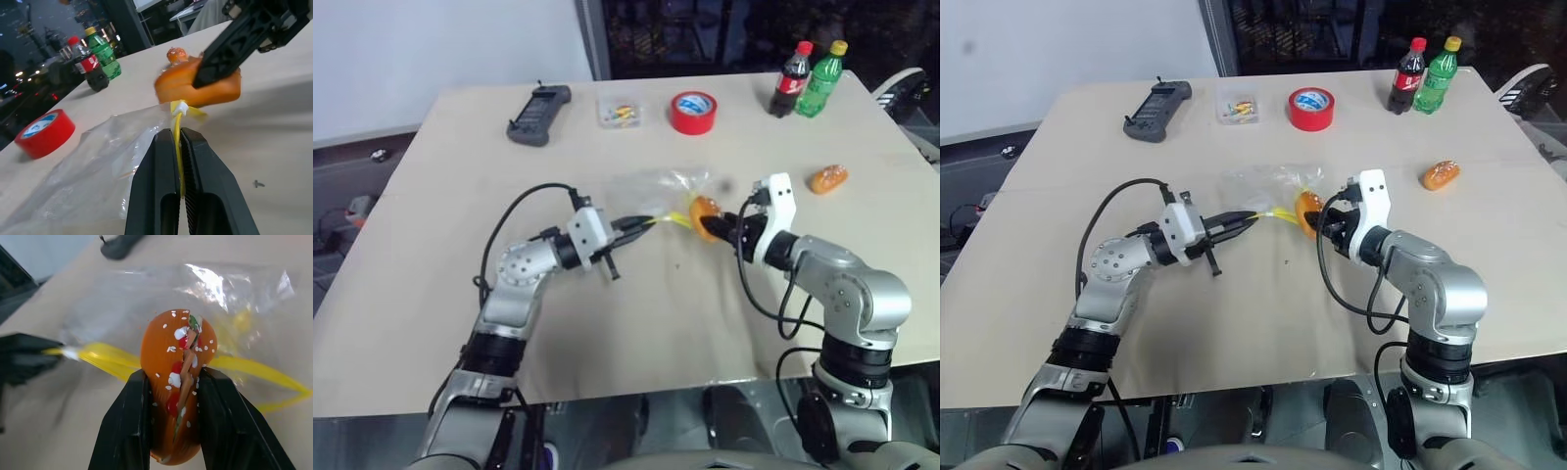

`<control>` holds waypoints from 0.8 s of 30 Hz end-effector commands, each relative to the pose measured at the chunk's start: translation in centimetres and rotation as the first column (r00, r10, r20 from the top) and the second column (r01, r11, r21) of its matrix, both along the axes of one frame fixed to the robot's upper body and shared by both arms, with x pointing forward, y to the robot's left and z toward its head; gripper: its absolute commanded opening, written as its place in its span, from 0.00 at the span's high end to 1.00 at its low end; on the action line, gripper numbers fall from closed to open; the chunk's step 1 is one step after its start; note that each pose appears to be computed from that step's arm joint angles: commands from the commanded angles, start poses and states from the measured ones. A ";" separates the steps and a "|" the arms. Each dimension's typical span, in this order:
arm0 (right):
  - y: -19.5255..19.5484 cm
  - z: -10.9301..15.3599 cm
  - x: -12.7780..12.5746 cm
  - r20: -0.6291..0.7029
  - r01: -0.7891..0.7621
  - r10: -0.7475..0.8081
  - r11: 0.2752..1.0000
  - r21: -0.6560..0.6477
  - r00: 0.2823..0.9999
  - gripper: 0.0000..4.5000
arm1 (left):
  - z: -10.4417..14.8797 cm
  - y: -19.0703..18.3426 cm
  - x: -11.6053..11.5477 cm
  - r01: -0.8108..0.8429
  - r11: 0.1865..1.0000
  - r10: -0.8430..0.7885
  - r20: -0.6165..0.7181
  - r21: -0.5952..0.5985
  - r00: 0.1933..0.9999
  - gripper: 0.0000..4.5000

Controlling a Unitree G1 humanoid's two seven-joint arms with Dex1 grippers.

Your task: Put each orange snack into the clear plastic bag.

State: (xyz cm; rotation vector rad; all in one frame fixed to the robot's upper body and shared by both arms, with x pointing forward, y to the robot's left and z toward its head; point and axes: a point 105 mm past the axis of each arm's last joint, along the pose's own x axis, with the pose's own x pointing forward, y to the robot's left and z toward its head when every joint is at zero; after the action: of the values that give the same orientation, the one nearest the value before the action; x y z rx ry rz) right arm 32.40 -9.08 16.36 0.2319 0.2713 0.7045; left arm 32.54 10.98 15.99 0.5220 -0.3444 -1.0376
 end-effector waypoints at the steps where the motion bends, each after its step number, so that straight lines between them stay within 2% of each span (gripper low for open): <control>1: -0.8 2.0 -1.2 0.056 -0.027 0.025 0.999 0.038 0.998 0.72 | 1.4 0.9 -0.1 -0.038 0.999 0.039 0.035 -0.028 0.999 1.00; 5: -1.4 1.9 -2.9 0.042 -0.067 0.066 0.997 0.025 0.997 0.72 | 1.5 1.2 -0.1 -0.051 0.998 0.052 0.024 -0.033 0.998 1.00; 9: -1.4 1.1 -2.9 0.011 -0.062 0.062 0.998 0.011 0.998 0.72 | 1.8 1.1 -0.2 -0.046 0.998 0.047 0.026 -0.037 0.999 1.00; 16: -0.8 0.3 -1.1 -0.017 -0.033 0.034 0.999 0.041 0.999 0.72 | 1.7 0.1 -1.7 0.052 0.999 -0.051 0.046 -0.002 0.998 1.00; 21: 0.3 -0.2 0.5 -0.057 -0.071 0.077 0.993 0.097 0.995 0.72 | 0.0 -0.4 -3.5 0.154 0.984 -0.156 0.021 0.086 0.988 1.00; 24: 0.8 -0.7 1.1 -0.095 -0.092 0.105 0.986 0.137 0.990 0.72 | -0.4 -0.2 -3.9 0.170 0.980 -0.171 0.002 0.100 0.985 1.00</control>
State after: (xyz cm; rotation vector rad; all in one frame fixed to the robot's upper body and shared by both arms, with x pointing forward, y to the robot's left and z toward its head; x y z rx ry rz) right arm 33.26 -9.00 14.68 0.3569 0.3746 0.7632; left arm 29.32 11.00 14.51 0.5706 -0.2967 -1.1990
